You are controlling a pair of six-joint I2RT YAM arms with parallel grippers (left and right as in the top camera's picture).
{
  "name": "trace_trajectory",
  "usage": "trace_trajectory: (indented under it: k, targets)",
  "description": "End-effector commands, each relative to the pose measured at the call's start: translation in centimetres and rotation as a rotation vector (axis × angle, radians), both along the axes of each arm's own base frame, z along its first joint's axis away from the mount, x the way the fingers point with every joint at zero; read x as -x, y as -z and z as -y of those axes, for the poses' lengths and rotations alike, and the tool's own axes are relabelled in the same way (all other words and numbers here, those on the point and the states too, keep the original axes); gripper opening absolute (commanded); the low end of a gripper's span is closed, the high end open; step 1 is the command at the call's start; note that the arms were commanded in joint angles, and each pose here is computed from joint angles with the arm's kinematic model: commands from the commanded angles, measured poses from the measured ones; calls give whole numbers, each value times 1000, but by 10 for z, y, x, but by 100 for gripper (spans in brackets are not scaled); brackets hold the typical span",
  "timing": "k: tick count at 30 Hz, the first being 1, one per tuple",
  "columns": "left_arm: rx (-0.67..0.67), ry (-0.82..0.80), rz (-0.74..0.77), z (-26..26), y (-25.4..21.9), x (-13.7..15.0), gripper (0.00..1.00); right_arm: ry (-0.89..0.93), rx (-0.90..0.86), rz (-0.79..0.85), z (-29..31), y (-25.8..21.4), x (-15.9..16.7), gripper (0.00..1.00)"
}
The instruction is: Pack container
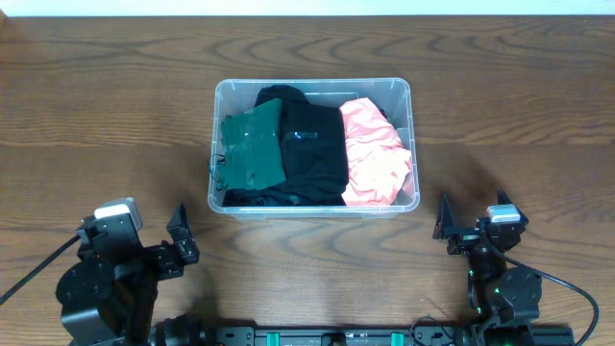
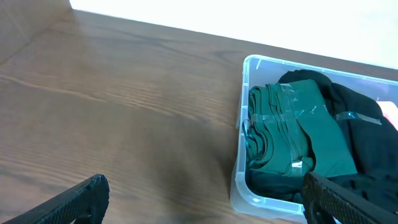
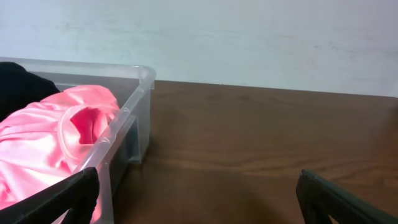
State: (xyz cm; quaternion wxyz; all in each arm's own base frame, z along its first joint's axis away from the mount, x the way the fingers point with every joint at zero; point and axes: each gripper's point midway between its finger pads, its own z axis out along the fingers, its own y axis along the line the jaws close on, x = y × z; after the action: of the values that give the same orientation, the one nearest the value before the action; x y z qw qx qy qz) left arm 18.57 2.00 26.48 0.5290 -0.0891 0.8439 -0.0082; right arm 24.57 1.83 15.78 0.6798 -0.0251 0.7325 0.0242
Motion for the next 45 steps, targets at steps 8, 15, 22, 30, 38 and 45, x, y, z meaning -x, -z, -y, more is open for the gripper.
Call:
trace_trajectory:
  k: [8, 15, 22, 30, 38, 45]
  targets:
    - [-58, 49, 35, 7, 68, 8, 98, -16, 14, 1, -3, 1, 0, 99]
    - [-71, 97, 160, 14, 94, -24, 98, -16, 14, 1, -3, 1, 0, 99]
    - [-87, 100, 323, 14, 111, -56, 98, -16, 14, 1, -3, 1, 0, 99]
    - [-86, 101, 305, 15, 126, -58, 98, -16, 14, 1, -3, 1, 0, 99]
    - [-86, 101, 305, 15, 126, -58, 98, -16, 14, 1, -3, 1, 0, 99]
    - [-86, 101, 305, 15, 126, -58, 98, -16, 14, 1, -3, 1, 0, 99]
